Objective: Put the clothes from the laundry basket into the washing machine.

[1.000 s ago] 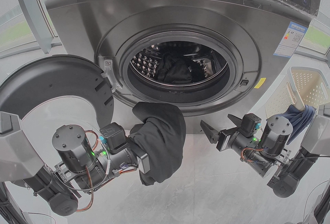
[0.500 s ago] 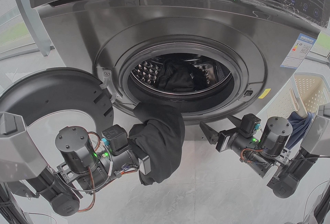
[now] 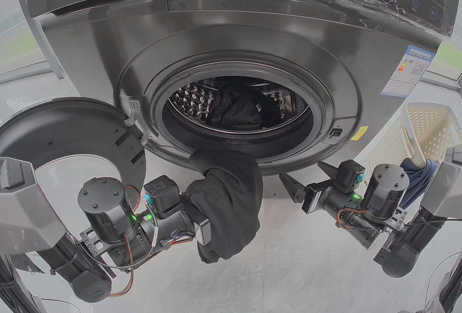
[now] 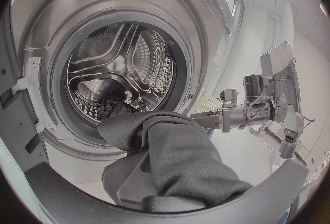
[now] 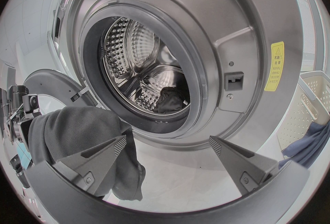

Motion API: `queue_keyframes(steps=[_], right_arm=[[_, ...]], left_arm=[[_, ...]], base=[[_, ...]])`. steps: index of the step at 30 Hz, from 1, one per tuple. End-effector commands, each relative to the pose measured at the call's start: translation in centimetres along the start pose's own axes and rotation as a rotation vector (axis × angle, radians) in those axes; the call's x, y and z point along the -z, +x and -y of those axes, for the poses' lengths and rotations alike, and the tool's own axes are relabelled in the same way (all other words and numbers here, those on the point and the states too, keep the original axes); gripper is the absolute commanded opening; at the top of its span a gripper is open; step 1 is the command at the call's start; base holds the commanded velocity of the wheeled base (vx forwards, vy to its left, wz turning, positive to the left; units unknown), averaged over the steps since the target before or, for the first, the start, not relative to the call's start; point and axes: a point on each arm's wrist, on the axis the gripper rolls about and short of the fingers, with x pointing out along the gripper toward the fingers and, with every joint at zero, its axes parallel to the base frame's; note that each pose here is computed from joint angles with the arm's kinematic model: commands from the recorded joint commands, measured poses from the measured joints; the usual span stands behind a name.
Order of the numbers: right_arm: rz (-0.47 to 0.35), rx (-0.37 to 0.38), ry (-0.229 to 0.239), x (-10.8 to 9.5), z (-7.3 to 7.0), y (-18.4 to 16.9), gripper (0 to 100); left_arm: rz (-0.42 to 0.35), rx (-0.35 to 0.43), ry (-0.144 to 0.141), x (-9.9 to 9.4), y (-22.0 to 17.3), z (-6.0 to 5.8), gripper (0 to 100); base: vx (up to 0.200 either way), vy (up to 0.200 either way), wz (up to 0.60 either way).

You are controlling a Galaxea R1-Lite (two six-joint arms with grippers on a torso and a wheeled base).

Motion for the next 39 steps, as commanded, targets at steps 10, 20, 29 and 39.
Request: queue_keyframes(steps=[10,20,29,39], right_arm=[[-0.025,-0.029,-0.005,0.5,-0.5,-0.5,100],[-0.195,-0.141,-0.066,2.9,-2.0,-5.2,100],[-0.244,-0.191,-0.101,3.3,-2.5,-7.3,100],[-0.265,-0.194,-0.109,3.6,-2.5,-7.8,100]], left_arm=[[0.0,-0.007,-0.001,0.1,0.3,-0.2,0],[0.074,-0.006,-0.015,-0.4,3.7,-0.2,0],[0.147,-0.071,-0.018,0.9,9.3,-2.0,0],[0.204,-0.106,-0.055,2.2,13.3,-3.9,0]], base=[[0.12,0.0,0.0],[0.0,0.0,0.0],[0.0,0.0,0.0],[0.0,0.0,0.0]])
